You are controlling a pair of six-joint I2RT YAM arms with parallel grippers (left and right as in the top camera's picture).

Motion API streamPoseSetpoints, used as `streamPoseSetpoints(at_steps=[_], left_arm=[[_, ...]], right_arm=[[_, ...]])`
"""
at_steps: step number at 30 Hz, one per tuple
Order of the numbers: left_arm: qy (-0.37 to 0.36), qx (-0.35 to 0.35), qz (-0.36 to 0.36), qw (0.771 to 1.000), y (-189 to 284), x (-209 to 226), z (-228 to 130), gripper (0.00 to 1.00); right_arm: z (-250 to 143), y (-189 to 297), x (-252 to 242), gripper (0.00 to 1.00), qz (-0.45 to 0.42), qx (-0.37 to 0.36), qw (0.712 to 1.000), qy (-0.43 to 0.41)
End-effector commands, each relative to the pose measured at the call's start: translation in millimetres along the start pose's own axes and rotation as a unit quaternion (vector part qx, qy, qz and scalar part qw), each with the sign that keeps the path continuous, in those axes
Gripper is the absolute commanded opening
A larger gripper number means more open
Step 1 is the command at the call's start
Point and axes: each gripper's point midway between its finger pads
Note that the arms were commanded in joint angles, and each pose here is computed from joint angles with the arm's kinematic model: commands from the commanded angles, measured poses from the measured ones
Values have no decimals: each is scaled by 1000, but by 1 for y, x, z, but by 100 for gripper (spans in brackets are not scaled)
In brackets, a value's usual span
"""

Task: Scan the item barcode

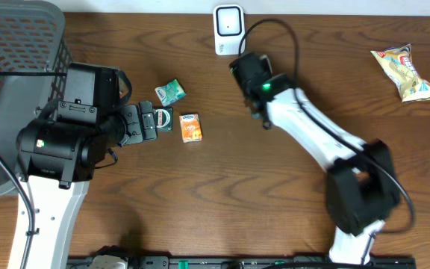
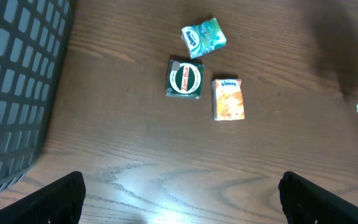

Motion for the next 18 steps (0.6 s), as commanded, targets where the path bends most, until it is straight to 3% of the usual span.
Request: streamPoseSetpoints(at_steps=[1,8,11,17,18], left_arm=[[-1,-7,1,1000,3,0,3,98],[-1,-7,1,1000,3,0,3,98],[-1,-7,1,1000,3,0,3,98],[-1,-7,1,1000,3,0,3,98],[-1,-7,1,1000,3,0,3,98]], right_arm=[[-17,-24,-8,1,-97,37,993,50],[-31,-22,27,12,-65,56,993,85],[-31,-9,55,35,-3,49,994,93],[-8,36,76,36,87,19,995,35],[2,47,67,42,88,6,996,20]])
Point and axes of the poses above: each gripper's point midway between its finger pads, its own y axis back along the fingers, its own x axis along the line the jaws close on, z = x × y, and after that the axes turned 5 degrees about y, right-handed
